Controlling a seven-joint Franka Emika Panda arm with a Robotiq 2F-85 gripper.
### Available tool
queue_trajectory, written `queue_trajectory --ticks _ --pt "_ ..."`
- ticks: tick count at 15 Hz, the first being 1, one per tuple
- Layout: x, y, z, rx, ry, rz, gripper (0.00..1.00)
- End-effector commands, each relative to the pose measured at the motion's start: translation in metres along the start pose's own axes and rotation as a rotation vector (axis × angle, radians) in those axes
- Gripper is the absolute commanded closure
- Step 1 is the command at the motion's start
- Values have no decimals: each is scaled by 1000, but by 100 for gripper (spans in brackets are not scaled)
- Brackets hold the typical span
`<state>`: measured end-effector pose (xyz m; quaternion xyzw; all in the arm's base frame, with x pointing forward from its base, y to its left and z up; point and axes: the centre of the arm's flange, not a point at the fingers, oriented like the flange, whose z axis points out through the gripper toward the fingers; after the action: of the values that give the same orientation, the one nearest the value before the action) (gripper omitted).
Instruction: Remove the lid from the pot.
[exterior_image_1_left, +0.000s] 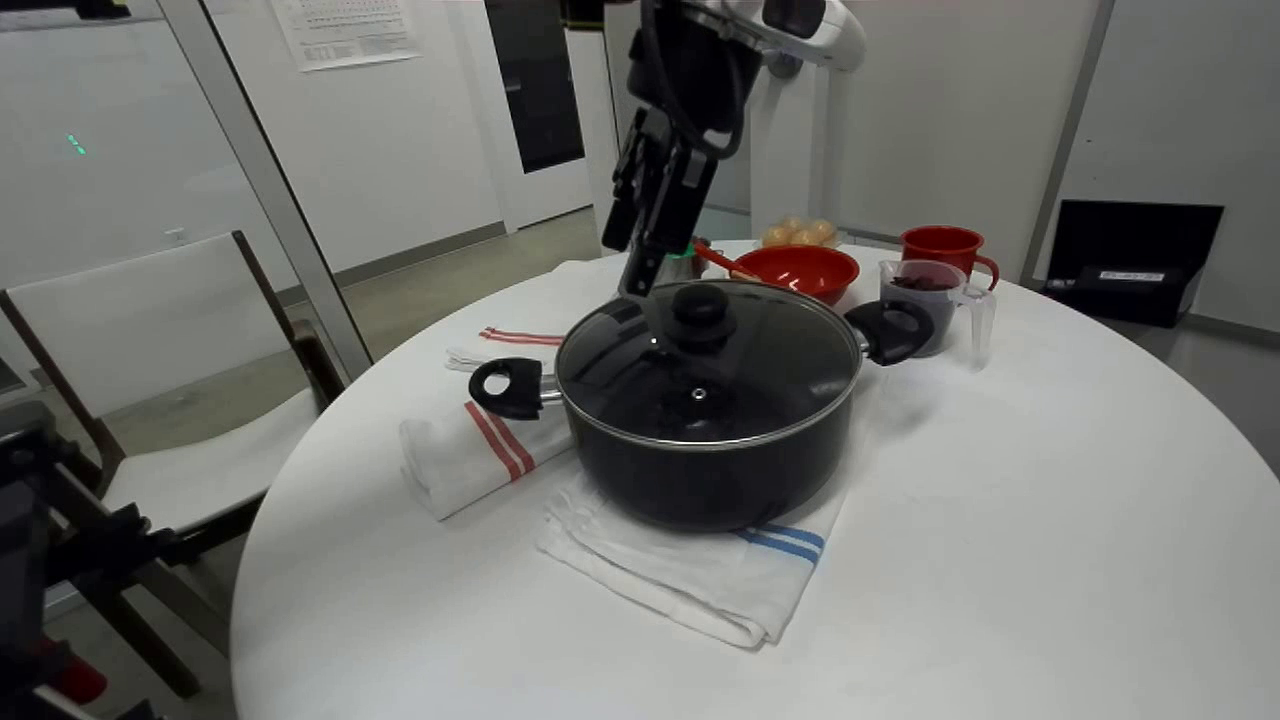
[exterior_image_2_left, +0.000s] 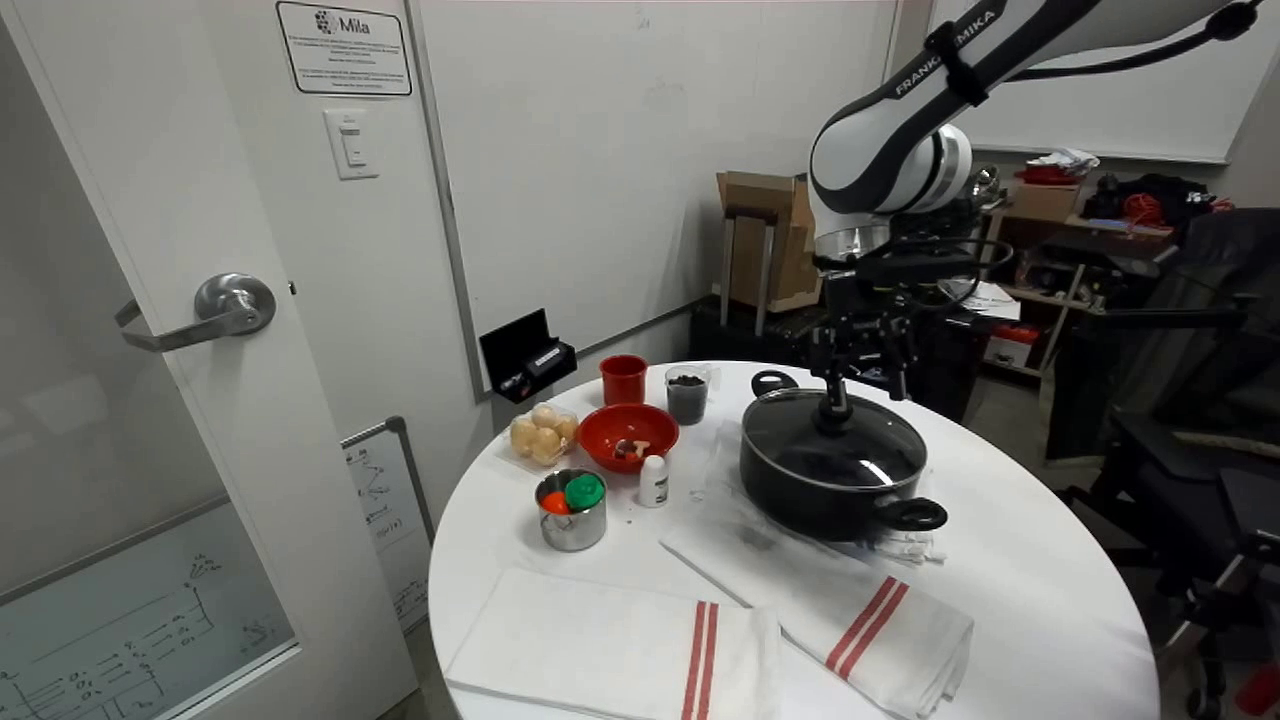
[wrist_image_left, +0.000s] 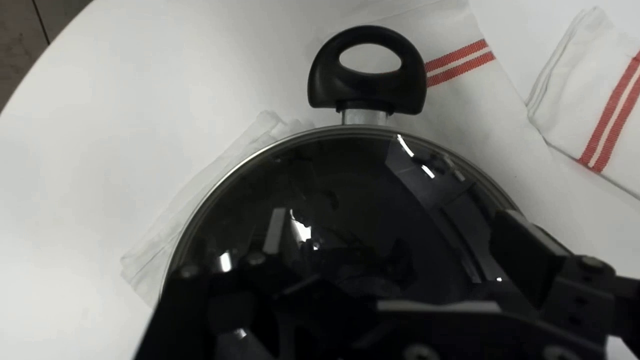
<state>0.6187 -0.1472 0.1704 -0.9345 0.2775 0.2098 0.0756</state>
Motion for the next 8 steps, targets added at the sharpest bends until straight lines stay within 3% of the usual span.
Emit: queue_trajectory --ticks 1,8 --pt "22 -6 -1 10 9 85 0" --pt "37 0 7 1 51 240 0"
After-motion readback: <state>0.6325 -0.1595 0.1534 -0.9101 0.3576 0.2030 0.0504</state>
